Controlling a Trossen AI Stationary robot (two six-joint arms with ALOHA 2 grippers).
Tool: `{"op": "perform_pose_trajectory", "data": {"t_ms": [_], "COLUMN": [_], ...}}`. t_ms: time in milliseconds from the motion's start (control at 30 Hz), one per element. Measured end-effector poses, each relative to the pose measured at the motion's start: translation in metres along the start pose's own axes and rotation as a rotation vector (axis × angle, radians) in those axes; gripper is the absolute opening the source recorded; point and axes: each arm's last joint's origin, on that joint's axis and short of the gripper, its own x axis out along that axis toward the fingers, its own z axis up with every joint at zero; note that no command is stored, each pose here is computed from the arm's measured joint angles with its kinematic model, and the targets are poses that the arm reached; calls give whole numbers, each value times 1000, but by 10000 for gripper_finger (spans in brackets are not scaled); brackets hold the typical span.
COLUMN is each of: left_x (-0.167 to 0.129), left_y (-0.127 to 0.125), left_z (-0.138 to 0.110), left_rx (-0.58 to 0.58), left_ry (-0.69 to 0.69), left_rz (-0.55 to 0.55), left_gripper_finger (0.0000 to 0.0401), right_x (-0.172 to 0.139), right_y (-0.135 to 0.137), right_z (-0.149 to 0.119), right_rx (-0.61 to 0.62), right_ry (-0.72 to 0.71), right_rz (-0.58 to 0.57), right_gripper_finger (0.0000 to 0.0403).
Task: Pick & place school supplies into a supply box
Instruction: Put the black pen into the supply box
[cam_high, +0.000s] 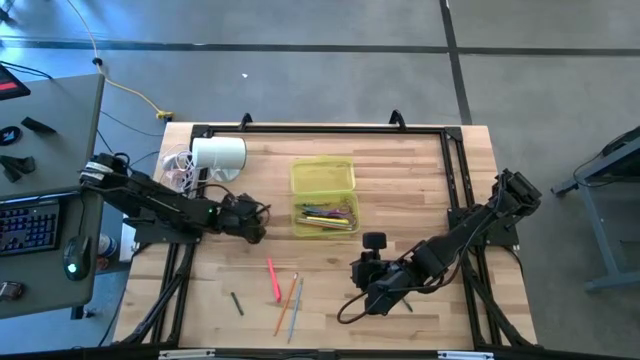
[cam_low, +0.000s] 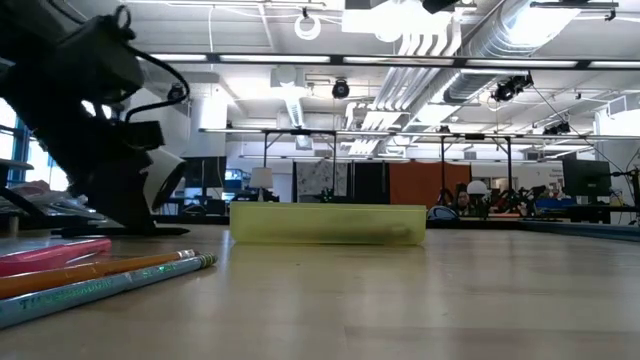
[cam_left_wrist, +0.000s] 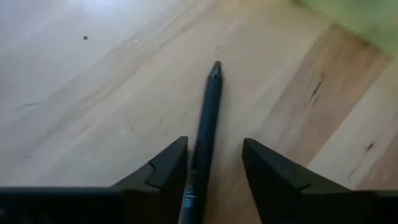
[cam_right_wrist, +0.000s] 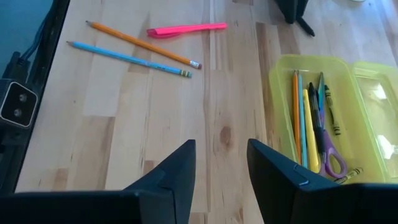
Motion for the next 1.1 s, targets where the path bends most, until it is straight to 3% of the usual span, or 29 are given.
{"op": "perform_pose_trajectory", "data": {"t_ms": [267,500,633,900,1100], "left_x": [6,4,4,5,10], "left_y": [17,16,16,14,15], "left_z": [-27,-31,-30,-30,-33], "left_rx": [-181,-101,-160,-147,-103], "left_ry": [-126,-138,-144,-150,-173], "left_rz": [-28,-29,-35,-51,2], "left_gripper_finger": [135,45,53,139,136], "right_x": [0,0,0,0,0], "right_y": [0,0,0,0,0], "right_z": [0,0,0,0,0], "right_rx": [0,-8,-8,-8,25], "right_ry": [-3,-2,-2,-2,-2], "right_rz": [-6,-4,-4,-4,-3], "right_gripper_finger": [129,129,129,129,129]}}
